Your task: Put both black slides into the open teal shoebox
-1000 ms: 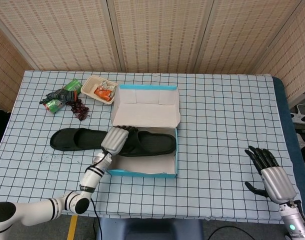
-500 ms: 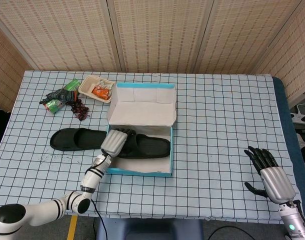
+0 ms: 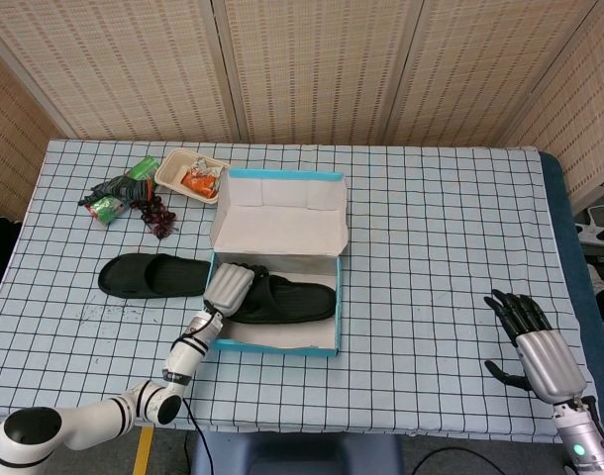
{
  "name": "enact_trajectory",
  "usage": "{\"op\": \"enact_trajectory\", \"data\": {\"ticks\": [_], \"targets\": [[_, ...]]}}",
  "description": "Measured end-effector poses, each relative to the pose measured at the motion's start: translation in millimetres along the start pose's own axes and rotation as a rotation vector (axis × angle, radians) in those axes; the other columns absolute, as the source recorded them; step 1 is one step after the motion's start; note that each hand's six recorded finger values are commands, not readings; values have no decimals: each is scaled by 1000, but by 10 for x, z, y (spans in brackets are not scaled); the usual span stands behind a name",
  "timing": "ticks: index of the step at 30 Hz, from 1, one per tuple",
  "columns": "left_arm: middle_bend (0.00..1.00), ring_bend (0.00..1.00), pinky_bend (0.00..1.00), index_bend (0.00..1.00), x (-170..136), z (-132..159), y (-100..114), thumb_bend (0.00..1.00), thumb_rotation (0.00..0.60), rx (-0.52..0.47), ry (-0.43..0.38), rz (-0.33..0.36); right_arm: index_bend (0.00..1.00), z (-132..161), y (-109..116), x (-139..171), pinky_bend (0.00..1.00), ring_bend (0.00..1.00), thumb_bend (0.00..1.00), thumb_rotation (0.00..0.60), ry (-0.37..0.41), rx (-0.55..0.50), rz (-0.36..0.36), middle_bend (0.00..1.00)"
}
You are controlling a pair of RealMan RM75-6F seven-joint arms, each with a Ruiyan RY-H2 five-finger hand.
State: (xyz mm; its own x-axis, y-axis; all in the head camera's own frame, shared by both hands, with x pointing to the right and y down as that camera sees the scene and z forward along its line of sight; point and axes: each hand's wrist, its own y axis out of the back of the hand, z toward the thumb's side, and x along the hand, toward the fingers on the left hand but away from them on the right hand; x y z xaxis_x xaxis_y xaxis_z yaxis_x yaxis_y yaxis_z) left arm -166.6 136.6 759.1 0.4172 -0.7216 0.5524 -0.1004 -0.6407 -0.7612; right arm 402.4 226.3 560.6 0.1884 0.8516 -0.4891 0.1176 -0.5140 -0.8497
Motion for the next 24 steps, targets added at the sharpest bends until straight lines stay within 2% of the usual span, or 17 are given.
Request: {"op": "enact_trajectory", "data": {"ticks": [4, 7, 9, 11, 14, 19, 24], "targets": [[585, 531, 548, 435, -4, 9, 48, 617, 600, -41, -14, 13, 0, -2, 8, 4, 0, 0, 123, 600, 0, -3, -3, 0], [308, 263, 454, 128, -10, 12, 93, 554, 600, -63, -23, 25, 0, -1, 9, 5, 0, 0, 123, 600, 1, -3, -3, 0], [227, 186, 413, 46, -21, 18, 134, 531, 600, -83, -32, 33, 0, 4, 11, 7, 0, 0, 123, 600, 2, -5, -3, 0], [167, 122, 375, 6, -38, 19, 163, 499, 600, -95, -39, 27, 0, 10, 20, 15, 0, 0, 122, 600, 4, -6, -6, 0], [90, 48, 333, 0, -74, 19, 207, 458, 600, -106, -46, 6, 0, 14, 23, 23, 0, 0, 123, 600, 5, -6, -6, 0], [17, 10, 319, 0, -141, 1, 282, 451, 600, -94, -39, -12, 0, 35, 7, 22, 0, 0, 122, 600, 14, -6, 0, 0], [12, 7, 300, 0, -186, -16, 275, 450, 600, -63, -27, -12, 0, 133, -52, 5, 0, 0, 123, 600, 60, -6, 10, 0]]}}
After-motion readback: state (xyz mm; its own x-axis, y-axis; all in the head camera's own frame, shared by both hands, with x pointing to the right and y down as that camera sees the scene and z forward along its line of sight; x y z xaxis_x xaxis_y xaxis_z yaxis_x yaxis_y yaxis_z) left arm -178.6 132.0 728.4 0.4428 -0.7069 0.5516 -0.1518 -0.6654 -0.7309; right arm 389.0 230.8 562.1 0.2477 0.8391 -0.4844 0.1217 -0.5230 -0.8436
